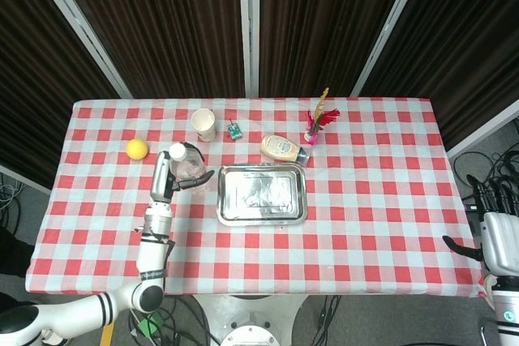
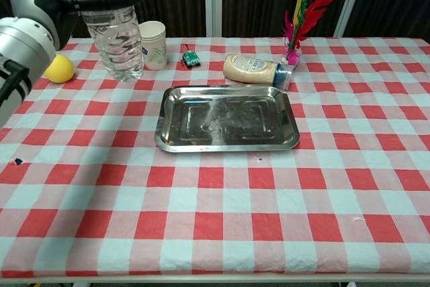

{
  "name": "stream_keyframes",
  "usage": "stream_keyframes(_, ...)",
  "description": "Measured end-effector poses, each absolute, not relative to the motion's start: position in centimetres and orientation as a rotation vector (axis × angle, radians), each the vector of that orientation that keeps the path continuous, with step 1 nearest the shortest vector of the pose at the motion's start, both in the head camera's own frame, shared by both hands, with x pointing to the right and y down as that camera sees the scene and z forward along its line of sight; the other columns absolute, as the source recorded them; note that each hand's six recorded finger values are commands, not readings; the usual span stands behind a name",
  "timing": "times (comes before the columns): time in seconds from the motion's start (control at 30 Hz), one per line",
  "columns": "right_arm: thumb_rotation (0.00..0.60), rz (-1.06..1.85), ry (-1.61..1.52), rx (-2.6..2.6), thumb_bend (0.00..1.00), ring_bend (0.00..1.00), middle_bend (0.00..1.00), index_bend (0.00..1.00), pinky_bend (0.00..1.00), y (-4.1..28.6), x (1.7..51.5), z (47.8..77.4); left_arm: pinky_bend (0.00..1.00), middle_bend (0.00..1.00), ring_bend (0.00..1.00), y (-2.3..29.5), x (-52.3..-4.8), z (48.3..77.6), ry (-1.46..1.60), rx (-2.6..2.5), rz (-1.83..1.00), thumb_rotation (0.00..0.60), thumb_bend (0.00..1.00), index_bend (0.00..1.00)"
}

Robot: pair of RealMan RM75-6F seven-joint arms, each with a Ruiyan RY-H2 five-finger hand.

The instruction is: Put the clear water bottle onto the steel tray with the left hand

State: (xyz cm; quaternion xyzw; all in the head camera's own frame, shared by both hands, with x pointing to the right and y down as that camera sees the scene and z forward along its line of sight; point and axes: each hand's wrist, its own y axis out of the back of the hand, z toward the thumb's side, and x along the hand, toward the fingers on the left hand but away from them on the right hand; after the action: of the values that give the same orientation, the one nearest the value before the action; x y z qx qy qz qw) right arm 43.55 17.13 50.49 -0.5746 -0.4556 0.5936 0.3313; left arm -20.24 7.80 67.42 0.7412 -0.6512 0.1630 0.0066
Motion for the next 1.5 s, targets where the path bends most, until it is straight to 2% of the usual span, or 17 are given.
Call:
stream_keyframes(0.2,0.6,1.559,-1.172,-1.514,0.04,0.0,0.13,0.05,0.0,17.3,43.3,50.9,0.58,0.68,0.53,5.8,-24.4,65.7,-2.138,2.337,0.565,0.6,0.18,0.67)
stream_keyframes(0.47,0.6,1.56,-1.194,-1.498,0.04,0.0,0.13,0.05,0.0,17.3,43.7,50.5,0.58,0.68,0.53,4.6,-20.2,61.5,-2.114,2.479,0.372,0.6,0.19,0.67)
stream_keyframes(0.6,0.6,1.561,-1.189,-1.512,0.04,0.0,0.13,0.05,0.0,17.2,43.6,50.6,0.57,0.68,0.53,6.7,-22.0,64.9,-2.085,2.383,0.52,0.6,0.19,0.67)
stream_keyframes(0.7,0.6,1.557,-1.193,-1.513,0.04,0.0,0.13,0.05,0.0,17.3,43.6,50.5,0.57,0.68,0.53,6.8,-23.6,66.5,-2.107,2.327,0.595,0.6,0.19,0.67)
stream_keyframes(0.77,0.6,1.556,-1.194,-1.511,0.04,0.0,0.13,0.05,0.0,17.3,43.6,50.5,0.57,0.68,0.53,6.0,-23.3,65.9,-2.122,2.355,0.564,0.6,0.19,0.67)
stream_keyframes(0.83,0.6,1.559,-1.193,-1.511,0.04,0.0,0.13,0.05,0.0,17.4,43.6,50.5,0.58,0.68,0.53,4.4,-21.6,63.4,-2.128,2.433,0.443,0.6,0.19,0.67)
stream_keyframes(0.93,0.6,1.567,-1.189,-1.514,0.04,0.0,0.13,0.05,0.0,17.4,43.7,50.7,0.58,0.68,0.53,4.2,-19.9,61.4,-2.104,2.479,0.337,0.6,0.19,0.67)
stream_keyframes(1.0,0.6,1.568,-1.189,-1.516,0.04,0.0,0.13,0.05,0.0,17.4,43.7,50.7,0.58,0.68,0.53,5.0,-20.1,62.3,-2.079,2.45,0.368,0.6,0.19,0.67)
stream_keyframes(1.1,0.6,1.571,-1.187,-1.517,0.04,0.0,0.13,0.05,0.0,17.4,43.7,50.8,0.58,0.68,0.53,6.6,-22.0,65.3,-2.065,2.36,0.5,0.6,0.19,0.67)
stream_keyframes(1.17,0.6,1.569,-1.187,-1.519,0.04,0.0,0.13,0.05,0.0,17.3,43.7,50.8,0.58,0.68,0.53,6.7,-23.0,66.1,-2.086,2.329,0.542,0.6,0.19,0.67)
stream_keyframes(1.3,0.6,1.57,-1.18,-1.521,0.04,0.0,0.13,0.05,0.0,17.3,43.6,50.9,0.58,0.68,0.53,5.4,-21.8,63.8,-2.111,2.405,0.435,0.6,0.19,0.66)
stream_keyframes(1.4,0.6,1.58,-1.176,-1.524,0.04,0.0,0.13,0.05,0.0,17.3,43.6,51.0,0.58,0.68,0.53,5.8,-20.4,62.6,-2.072,2.473,0.366,0.6,0.19,0.66)
stream_keyframes(1.5,0.6,1.578,-1.179,-1.523,0.04,0.0,0.13,0.05,0.0,17.3,43.7,51.0,0.58,0.68,0.53,7.3,-21.3,64.4,-2.047,2.433,0.451,0.6,0.19,0.66)
